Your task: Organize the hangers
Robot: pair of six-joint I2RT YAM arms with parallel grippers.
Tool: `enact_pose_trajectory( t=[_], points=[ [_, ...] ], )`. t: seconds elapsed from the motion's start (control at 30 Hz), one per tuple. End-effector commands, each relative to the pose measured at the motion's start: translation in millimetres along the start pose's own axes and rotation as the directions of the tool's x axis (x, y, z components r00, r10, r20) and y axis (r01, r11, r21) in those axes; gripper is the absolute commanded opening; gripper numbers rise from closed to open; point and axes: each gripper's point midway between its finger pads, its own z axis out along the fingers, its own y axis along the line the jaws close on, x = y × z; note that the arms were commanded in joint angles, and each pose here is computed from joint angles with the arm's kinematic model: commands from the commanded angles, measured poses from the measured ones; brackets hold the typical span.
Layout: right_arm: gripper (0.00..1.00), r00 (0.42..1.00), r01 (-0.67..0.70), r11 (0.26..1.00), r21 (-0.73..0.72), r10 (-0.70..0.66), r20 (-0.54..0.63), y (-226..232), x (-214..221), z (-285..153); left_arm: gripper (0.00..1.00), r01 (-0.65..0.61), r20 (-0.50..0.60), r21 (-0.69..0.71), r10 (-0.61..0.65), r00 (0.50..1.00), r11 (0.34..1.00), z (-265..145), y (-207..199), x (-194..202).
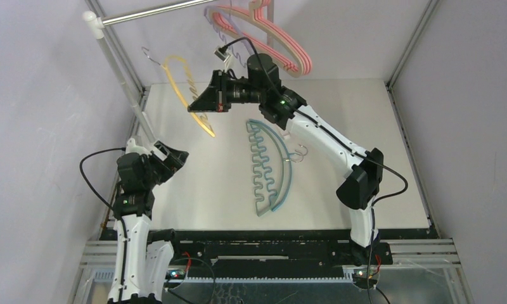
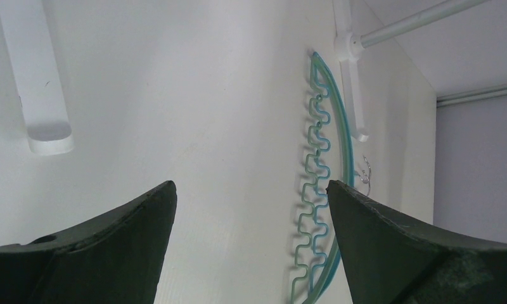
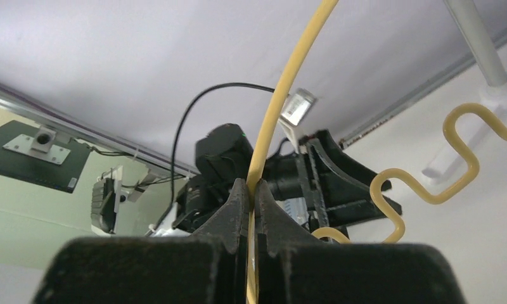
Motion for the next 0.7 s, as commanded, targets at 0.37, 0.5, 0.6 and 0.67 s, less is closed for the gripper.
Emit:
enact_pose_trajectory(
  t=[0.37,0.5,0.6,0.67],
  points=[
    [0.00,0.960,0.222,0.958,-0.180,-0.182,0.211,82,-76,-33,0.93,-0.003,0.004,0.022,0.003,1.000,1.000,12,1,-2],
    [0.00,0.945,0.238,0.958,-0.161,-0.191,0.264,70,-98,-33,0.93,-0.008,0.006,0.025,0.008,1.000,1.000,12,0,-5],
    [0.00,0.936,0.237,0.959,-0.157,-0.182,0.300,60,-115,-33,0.93,-0.012,-0.002,0.022,0.012,1.000,1.000,14,1,-4],
    [0.00,0.928,0.233,0.962,-0.145,-0.176,0.329,54,-125,-34,0.93,-0.013,-0.005,0.021,0.013,1.000,1.000,14,1,-3]
  ],
)
